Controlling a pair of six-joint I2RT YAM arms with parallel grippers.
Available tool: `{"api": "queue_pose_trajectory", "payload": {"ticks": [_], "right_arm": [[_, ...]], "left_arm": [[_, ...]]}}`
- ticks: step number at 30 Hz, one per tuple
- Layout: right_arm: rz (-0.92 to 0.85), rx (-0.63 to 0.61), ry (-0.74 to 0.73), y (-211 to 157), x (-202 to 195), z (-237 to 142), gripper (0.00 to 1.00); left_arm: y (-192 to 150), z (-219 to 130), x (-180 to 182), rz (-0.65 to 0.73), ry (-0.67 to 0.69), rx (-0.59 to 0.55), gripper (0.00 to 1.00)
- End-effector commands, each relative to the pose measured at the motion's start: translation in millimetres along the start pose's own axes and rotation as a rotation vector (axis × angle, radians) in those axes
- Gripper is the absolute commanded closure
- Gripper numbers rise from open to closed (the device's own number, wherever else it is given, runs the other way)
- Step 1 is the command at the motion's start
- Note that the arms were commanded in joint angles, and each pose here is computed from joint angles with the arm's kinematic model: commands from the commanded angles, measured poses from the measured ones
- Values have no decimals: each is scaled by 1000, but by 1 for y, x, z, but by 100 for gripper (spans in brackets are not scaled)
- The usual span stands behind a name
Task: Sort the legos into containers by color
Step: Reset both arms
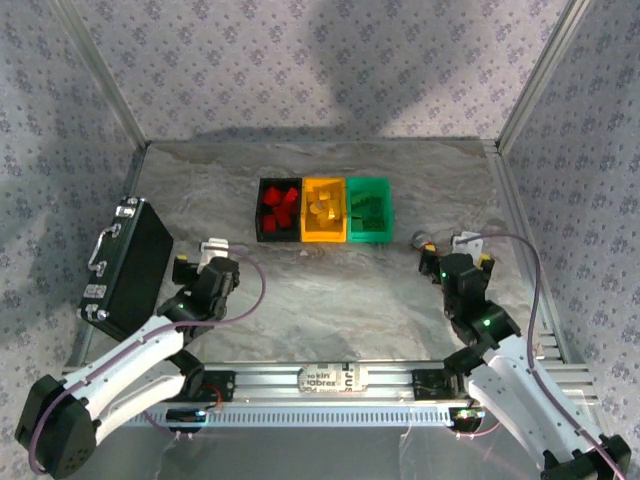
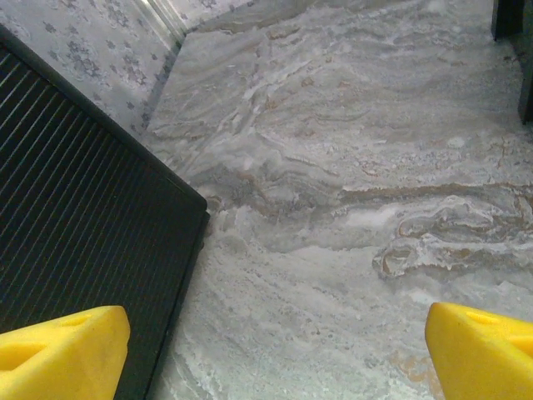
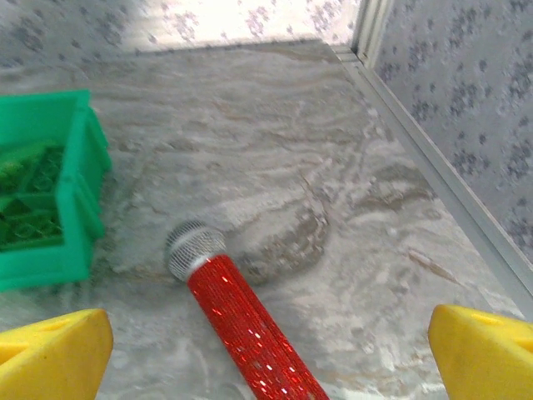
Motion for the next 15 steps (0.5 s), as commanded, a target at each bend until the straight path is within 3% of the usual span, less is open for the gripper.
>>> {"api": "queue_pose_trajectory", "payload": {"ticks": [1,3,8,15], "right_arm": [[-20,30,-86,-21,-16,6,1],[12,53,-142,-25,-27,5,1],[48,76,-95,-25,-28,17,1],[-44,64,-111,-53,-30,40,1]], "left_arm": [[-7,5,3,-12,38,-22,9],[-17,8,-3,6,17,-12,10],[-18,7,-5,9,11,-10,10],[-18,9,5,-33,51,-10,9]]}}
Point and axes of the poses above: each hand's point on the last joint's axis, 136 mm out from that joint toward the fingers, its own z axis out along the fingers, its own x axis along the line the jaws close on, y = z × x, the point moved 2 cm from there along -z, back along the fingers, and after that the axes turned 1 degree about -z, right-handed, at the moved point
